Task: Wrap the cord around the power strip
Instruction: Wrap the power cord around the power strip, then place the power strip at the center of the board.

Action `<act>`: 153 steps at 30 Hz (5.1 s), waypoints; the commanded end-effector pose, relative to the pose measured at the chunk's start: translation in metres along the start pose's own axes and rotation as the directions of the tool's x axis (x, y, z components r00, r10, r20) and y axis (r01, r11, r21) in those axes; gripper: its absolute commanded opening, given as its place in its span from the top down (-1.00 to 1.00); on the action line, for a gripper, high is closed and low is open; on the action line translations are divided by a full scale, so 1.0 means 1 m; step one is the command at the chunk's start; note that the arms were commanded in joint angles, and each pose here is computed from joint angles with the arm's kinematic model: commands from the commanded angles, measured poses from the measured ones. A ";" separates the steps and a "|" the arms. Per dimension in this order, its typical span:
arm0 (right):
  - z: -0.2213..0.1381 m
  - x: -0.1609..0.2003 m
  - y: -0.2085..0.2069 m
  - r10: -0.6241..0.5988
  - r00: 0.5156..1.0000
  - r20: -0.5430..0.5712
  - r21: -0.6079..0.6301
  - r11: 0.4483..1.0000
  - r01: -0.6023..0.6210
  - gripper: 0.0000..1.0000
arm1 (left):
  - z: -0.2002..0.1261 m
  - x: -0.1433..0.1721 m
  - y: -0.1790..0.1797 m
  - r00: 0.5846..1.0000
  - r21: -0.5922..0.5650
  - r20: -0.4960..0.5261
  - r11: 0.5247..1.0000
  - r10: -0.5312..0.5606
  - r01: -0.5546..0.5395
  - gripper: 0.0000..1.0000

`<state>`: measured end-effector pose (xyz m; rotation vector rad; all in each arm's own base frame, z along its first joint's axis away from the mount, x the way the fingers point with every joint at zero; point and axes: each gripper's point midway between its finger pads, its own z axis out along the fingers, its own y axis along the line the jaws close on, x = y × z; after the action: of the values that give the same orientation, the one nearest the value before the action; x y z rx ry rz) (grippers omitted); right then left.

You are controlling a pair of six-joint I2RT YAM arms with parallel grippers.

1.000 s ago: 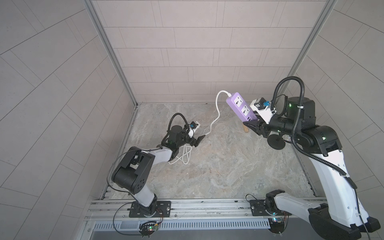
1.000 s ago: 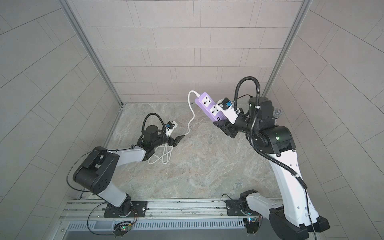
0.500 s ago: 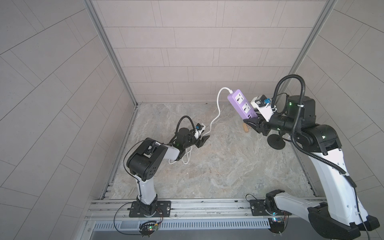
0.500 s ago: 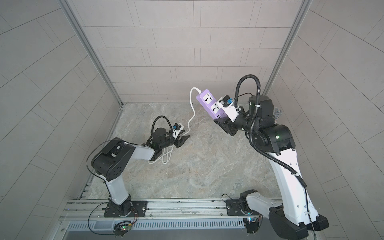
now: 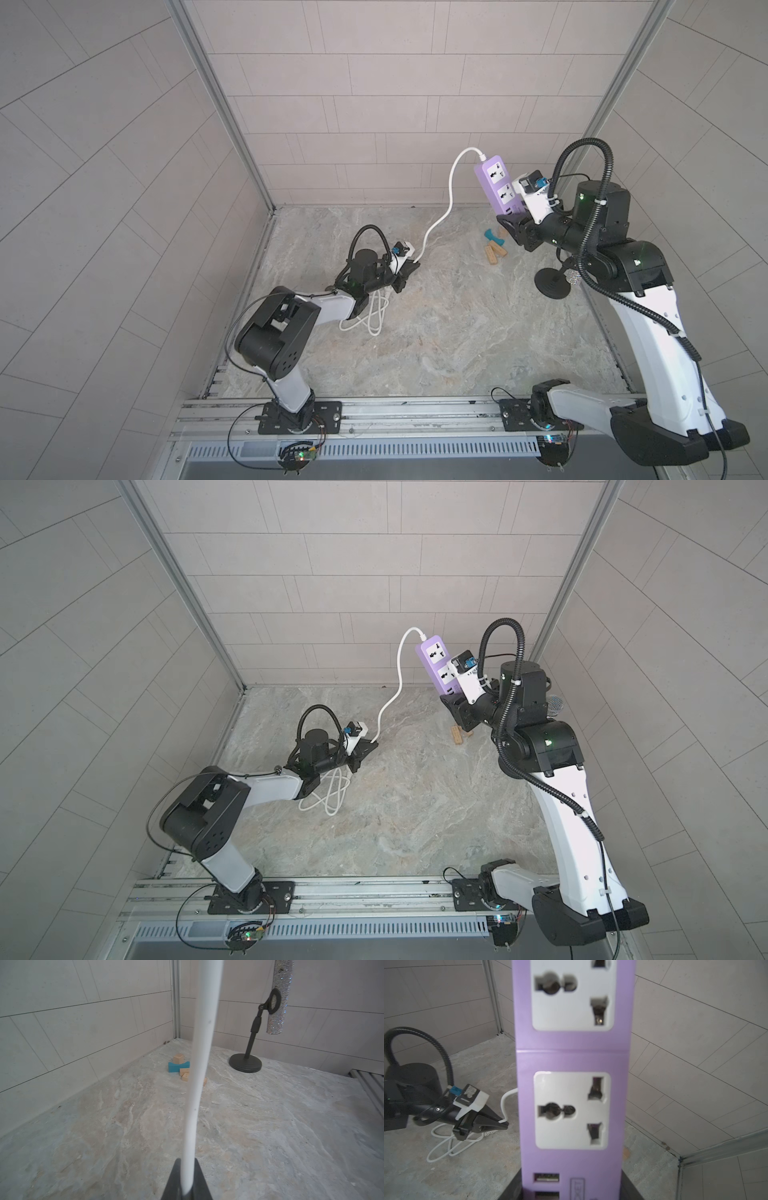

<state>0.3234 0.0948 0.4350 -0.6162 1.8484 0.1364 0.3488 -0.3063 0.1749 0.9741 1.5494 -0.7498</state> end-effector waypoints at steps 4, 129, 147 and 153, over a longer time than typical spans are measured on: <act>0.035 0.015 -0.042 0.089 0.995 -0.040 0.162 0.983 -0.081 0.34 | -0.022 -0.023 -0.058 0.984 0.223 -0.106 0.968 0.145 -0.118 1.00; -0.049 -0.069 0.028 -0.111 0.920 0.375 -0.009 0.992 0.123 1.00 | 0.002 -0.011 -0.053 0.984 0.245 -0.176 0.969 0.013 0.031 0.61; -0.038 -0.064 0.028 -0.139 0.907 0.398 0.004 0.989 0.150 1.00 | -0.012 0.026 -0.049 0.970 0.146 -0.239 0.987 -0.037 0.074 0.28; -0.032 -0.058 0.024 -0.144 0.909 0.391 0.029 0.989 0.145 1.00 | -0.027 0.038 -0.050 0.957 0.107 -0.290 0.992 -0.028 0.062 0.08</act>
<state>0.3089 0.1287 0.4578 -0.7022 1.5480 0.1980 0.2906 -0.3069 0.1383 1.1771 1.7980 -0.8131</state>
